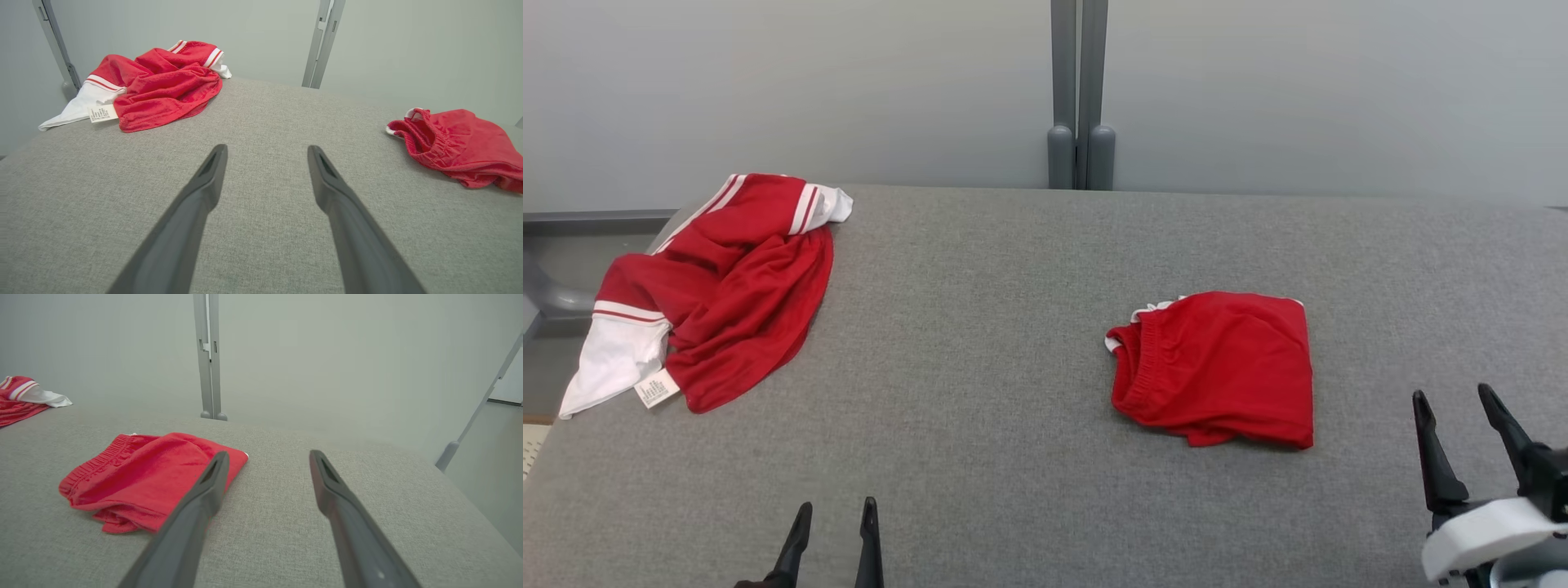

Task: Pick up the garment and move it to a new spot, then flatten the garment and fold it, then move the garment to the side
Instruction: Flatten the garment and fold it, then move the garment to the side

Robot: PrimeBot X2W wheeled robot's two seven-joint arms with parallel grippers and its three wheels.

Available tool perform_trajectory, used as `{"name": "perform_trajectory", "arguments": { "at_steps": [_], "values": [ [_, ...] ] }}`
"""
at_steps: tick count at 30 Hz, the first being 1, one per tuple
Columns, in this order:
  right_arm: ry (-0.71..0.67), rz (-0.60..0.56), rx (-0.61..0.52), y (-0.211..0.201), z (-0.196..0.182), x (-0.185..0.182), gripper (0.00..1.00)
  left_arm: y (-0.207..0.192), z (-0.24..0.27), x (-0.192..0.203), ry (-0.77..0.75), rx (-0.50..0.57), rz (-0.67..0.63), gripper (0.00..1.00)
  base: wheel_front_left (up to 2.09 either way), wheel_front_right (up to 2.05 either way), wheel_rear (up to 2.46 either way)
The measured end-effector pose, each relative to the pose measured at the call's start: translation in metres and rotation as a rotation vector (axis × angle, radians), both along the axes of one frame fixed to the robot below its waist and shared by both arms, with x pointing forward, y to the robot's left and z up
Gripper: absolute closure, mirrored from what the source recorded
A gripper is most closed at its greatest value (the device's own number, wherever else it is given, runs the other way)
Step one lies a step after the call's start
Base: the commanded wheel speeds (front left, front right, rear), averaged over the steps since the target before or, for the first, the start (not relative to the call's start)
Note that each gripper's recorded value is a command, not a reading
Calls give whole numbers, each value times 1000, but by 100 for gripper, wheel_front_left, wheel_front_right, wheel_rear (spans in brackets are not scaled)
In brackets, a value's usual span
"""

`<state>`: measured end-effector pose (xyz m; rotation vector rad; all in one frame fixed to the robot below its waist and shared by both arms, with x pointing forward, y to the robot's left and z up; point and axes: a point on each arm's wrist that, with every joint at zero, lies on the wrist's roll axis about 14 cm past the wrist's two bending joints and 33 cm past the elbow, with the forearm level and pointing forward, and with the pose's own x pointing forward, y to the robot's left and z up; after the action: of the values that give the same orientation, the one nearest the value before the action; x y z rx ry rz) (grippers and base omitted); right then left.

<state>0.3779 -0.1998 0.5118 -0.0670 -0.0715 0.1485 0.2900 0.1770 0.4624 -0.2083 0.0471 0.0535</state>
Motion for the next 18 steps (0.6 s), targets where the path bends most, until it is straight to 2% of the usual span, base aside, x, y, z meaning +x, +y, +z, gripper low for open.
{"name": "perform_trajectory", "arguments": {
  "at_steps": [8,14,18],
  "values": [
    [46,-65,44,-11,-18,-24,0,2,5,-3,-24,21,-20,0,0,0,0],
    [60,-82,64,-11,-23,-29,0,-4,6,2,-28,23,-44,0,0,0,0],
    [29,-84,111,-7,-14,-22,0,-7,4,4,-19,23,-57,0,0,0,0]
  ]
}}
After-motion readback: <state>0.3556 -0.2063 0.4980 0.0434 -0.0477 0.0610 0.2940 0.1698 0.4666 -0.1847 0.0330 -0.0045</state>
